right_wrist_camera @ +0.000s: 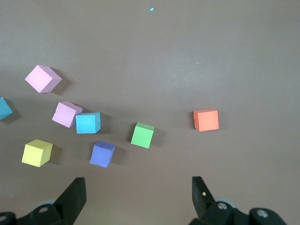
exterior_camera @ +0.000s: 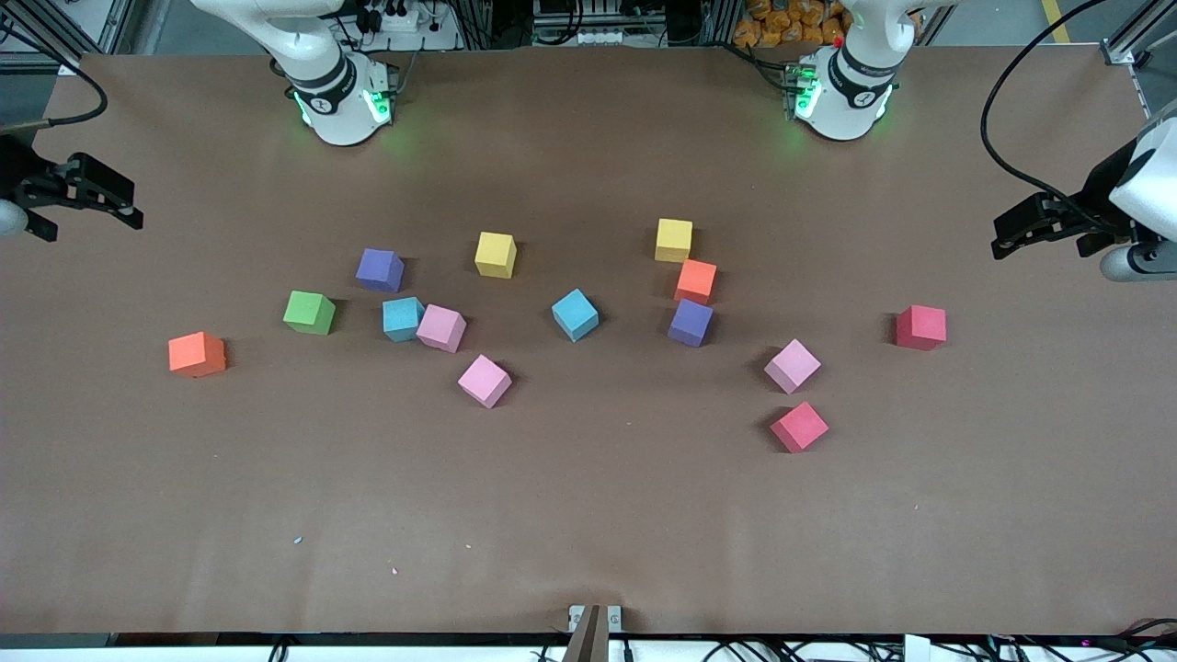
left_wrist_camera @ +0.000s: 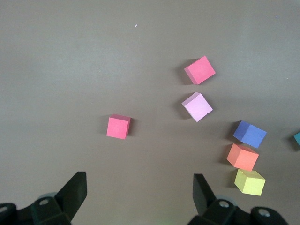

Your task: Arrange 11 blocks into digit 3

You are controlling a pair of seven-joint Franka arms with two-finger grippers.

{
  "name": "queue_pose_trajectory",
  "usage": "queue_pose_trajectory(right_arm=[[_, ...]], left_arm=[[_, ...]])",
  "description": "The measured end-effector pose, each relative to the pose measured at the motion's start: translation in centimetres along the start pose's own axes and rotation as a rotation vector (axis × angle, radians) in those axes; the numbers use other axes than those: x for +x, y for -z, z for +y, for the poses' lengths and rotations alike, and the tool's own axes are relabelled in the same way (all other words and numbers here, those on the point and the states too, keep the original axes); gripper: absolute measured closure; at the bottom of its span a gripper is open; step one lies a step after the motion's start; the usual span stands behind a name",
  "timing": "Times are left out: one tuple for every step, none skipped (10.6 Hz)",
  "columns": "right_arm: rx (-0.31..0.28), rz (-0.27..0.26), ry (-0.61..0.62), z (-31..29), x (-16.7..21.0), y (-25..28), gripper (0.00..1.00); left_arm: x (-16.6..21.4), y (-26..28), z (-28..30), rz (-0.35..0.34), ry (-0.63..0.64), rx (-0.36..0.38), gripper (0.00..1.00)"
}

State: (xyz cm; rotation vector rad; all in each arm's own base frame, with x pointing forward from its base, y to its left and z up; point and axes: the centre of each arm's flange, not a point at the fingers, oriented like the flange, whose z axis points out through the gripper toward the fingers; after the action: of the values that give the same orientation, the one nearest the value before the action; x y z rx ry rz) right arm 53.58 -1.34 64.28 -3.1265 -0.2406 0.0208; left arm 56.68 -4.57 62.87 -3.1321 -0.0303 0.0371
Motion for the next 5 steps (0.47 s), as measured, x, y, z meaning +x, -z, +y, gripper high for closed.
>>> queue_pose_trajectory(right_arm=[[0.0,0.0,0.0,0.0,0.0,0.0,0.0],[0.0,0.0,0.0,0.0,0.0,0.0,0.0],[0.0,0.0,0.001,0.0,0.01,-0.02,0.0],[0.0,-0.001,0.001,0.0,0.02,-0.03,0.0],[0.0,-0.001,0.001,0.0,0.02,-0.04,0.0]], left_arm=[[0.0,0.0,0.0,0.0,0.0,0.0,0.0],[0.0,0.0,0.01,0.0,0.0,0.001,0.0],[-0.01,0.0,0.05,0.001,-0.002,0.01,0.0],[-0.02,-0.04,0.15,0.001,-0.006,0.022,0.0],[-0.08,-0.28,0.28,-0.008,-0.011,0.026,0.0]])
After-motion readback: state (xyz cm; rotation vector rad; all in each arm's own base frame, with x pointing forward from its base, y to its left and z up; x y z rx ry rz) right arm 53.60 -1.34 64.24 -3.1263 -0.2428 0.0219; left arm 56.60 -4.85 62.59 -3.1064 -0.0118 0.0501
